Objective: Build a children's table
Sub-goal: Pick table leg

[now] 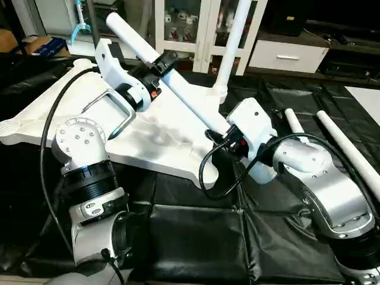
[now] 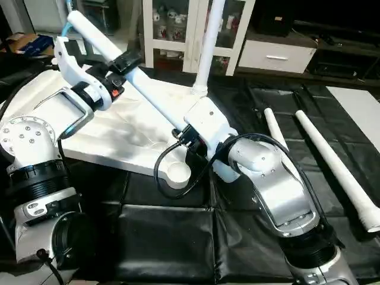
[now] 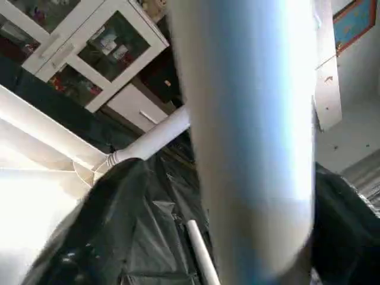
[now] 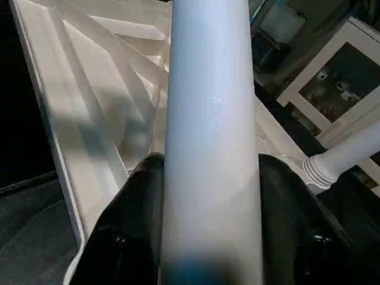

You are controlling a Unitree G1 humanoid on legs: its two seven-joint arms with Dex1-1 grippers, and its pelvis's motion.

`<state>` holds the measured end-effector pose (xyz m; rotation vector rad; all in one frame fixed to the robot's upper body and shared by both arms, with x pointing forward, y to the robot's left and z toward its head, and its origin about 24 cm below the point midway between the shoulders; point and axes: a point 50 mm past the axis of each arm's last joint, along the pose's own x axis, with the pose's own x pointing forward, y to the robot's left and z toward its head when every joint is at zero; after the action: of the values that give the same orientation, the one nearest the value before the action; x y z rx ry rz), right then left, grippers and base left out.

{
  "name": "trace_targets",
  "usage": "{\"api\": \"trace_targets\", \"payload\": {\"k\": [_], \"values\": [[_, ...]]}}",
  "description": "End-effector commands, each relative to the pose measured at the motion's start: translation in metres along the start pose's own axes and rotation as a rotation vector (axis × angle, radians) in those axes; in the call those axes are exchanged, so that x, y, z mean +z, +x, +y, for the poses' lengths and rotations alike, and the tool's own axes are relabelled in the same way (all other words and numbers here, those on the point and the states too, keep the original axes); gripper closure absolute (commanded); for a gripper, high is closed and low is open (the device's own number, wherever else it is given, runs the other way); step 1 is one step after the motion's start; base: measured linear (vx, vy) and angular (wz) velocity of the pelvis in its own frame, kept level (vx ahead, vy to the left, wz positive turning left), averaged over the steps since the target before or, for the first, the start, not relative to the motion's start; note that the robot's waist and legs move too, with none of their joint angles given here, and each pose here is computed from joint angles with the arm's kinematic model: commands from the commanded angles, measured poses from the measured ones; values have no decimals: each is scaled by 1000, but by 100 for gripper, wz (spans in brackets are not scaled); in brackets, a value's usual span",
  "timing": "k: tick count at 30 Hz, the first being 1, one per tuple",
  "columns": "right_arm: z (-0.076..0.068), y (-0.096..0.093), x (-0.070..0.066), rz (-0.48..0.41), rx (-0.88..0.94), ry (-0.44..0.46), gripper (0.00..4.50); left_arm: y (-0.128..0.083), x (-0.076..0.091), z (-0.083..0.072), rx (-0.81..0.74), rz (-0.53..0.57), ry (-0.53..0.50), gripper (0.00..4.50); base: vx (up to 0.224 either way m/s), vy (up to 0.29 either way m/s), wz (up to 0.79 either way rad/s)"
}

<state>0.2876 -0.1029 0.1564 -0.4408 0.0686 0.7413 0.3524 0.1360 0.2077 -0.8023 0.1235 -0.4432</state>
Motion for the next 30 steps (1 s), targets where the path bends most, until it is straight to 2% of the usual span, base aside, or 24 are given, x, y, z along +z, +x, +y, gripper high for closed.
{"api": "trace_targets", "payload": {"k": [1, 7, 17, 19, 24, 25, 30], "values": [[-6, -2, 6, -29, -34, -23, 275, 3, 1, -4, 3, 3, 7, 89, 0, 0, 0], [-8, -1, 6, -33, -53, -31, 275, 3, 1, -6, -21, 4, 4, 160, 0, 0, 0], [-9, 0, 7, -30, -62, -58, 275, 3, 1, -7, -32, -3, 0, 237, 0, 0, 0], [-10, 0, 6, -32, -61, -42, 205, 2, 2, -7, -33, -7, 5, 254, 0, 0, 0], [-12, 0, 6, -41, -56, 1, 185, 3, 7, -9, -48, -21, 9, 269, 0, 0, 0], [-12, 0, 6, -41, -55, 4, 163, 2, 7, -9, -52, -24, 5, 282, 0, 0, 0], [-13, 0, 8, -56, -55, 28, 120, 2, 7, -10, -62, -26, -6, 292, 0, 0, 0]]}}
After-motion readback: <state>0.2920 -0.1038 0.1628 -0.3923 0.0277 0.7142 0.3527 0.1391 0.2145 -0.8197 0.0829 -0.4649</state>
